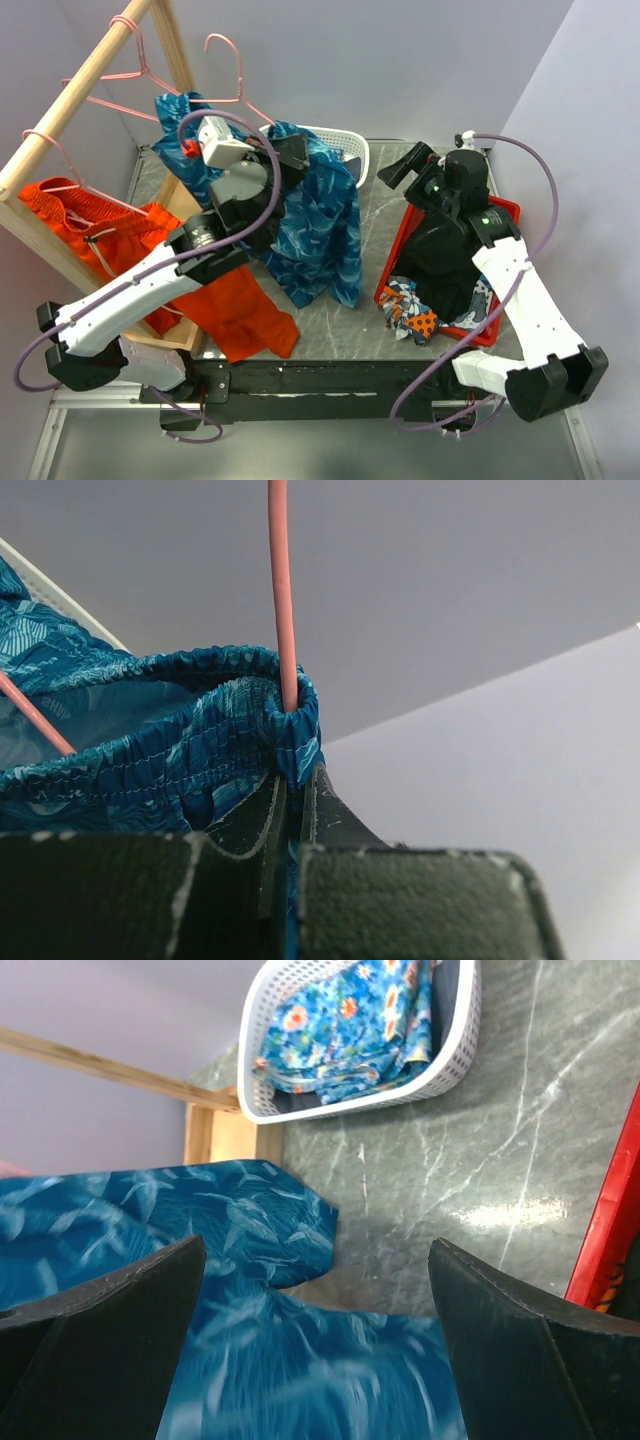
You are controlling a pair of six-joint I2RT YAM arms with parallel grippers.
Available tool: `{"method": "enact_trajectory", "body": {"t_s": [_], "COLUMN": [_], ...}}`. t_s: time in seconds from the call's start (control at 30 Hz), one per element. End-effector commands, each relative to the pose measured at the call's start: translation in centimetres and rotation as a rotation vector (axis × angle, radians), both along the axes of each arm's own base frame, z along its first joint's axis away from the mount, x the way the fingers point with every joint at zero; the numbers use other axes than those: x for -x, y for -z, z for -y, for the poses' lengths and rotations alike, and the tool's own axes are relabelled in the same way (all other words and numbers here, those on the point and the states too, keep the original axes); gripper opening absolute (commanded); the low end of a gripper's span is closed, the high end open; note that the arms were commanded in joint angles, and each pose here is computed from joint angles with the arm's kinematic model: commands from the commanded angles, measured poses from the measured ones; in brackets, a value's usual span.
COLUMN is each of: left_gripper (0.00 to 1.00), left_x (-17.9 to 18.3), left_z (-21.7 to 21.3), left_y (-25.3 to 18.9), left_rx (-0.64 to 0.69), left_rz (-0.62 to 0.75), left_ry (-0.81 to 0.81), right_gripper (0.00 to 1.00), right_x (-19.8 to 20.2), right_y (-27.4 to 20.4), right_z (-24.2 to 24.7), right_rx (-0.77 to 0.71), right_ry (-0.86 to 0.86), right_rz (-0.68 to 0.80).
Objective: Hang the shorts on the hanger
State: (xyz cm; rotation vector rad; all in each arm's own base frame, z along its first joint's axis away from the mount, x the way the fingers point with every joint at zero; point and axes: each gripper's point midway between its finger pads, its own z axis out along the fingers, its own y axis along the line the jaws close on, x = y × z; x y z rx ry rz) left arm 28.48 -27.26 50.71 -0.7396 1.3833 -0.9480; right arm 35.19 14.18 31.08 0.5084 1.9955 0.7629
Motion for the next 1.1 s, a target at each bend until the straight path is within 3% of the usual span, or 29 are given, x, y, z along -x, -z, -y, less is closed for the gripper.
{"method": "enact_trajectory", "body": {"t_s": [0.0, 0.3, 1.07], "left_gripper": [0.01, 0.01, 0.01], "left_x": [0.1, -1.9, -2.9], "left_z": [-4.1, -7.4, -15.9], "left_y": [-3.5, -3.3, -2.4], "left_rx": [0.092, 0.092, 0.137], "left_rz": [0.046, 0.039, 0.033], "left_ry": [-0.002, 0.004, -0.166], "right_gripper": [1.00, 1.00, 1.00], "right_x": [1.5, 2.9, 2.9], "right_y": [-1.9, -2.6, -2.3], "right_z": [0.8, 1.4, 1.0], "right_rx": [-0.001, 0.018, 0.023], "right_ry": [0.009, 0.007, -0.020], "right_rz": [0.065, 0.089, 0.082]}}
